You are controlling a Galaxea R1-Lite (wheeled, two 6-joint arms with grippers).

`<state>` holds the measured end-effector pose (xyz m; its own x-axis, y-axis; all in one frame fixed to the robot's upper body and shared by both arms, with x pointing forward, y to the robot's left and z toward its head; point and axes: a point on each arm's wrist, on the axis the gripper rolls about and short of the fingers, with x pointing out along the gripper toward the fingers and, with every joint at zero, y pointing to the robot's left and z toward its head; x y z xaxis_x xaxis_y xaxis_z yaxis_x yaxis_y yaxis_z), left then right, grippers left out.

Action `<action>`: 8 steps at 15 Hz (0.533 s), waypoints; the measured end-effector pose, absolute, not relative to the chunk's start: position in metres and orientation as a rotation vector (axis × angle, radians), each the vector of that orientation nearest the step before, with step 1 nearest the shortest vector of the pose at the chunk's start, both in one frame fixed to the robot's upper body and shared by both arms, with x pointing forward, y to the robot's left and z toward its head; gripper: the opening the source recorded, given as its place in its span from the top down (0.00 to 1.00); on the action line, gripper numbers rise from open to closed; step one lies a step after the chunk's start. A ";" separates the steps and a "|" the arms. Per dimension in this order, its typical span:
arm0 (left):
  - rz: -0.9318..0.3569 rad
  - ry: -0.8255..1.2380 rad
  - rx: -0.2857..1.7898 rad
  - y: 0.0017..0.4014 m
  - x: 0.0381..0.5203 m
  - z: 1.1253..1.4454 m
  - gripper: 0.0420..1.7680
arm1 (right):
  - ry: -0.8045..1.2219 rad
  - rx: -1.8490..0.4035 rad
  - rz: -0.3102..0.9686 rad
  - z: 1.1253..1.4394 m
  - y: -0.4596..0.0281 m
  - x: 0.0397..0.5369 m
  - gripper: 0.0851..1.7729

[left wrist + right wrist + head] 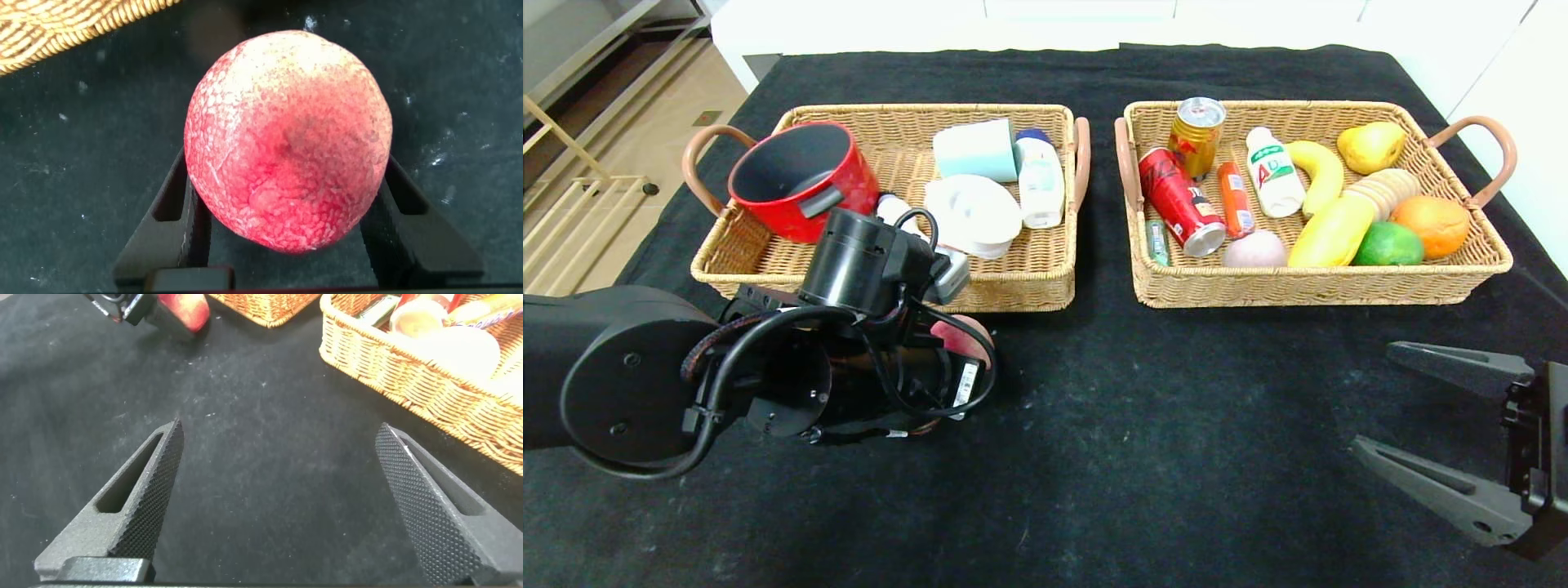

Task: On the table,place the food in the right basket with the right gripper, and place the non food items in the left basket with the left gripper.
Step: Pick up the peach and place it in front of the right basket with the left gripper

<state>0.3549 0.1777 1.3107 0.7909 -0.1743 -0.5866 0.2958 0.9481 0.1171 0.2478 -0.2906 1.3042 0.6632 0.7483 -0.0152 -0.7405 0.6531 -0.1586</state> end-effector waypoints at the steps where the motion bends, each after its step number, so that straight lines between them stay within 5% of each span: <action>1: -0.262 0.608 0.209 0.178 0.352 1.312 0.41 | -0.055 -0.156 0.844 1.304 -0.291 0.248 0.04; 8: -0.431 0.534 0.225 0.160 0.313 1.334 0.42 | -0.090 -0.162 0.831 1.312 -0.293 0.242 0.04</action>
<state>0.3134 0.1598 1.3338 0.7747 -0.3366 -0.5353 0.4517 0.8870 0.0961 0.2419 -0.2933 1.3121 0.6711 0.7412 0.0160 -0.7275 0.6625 -0.1784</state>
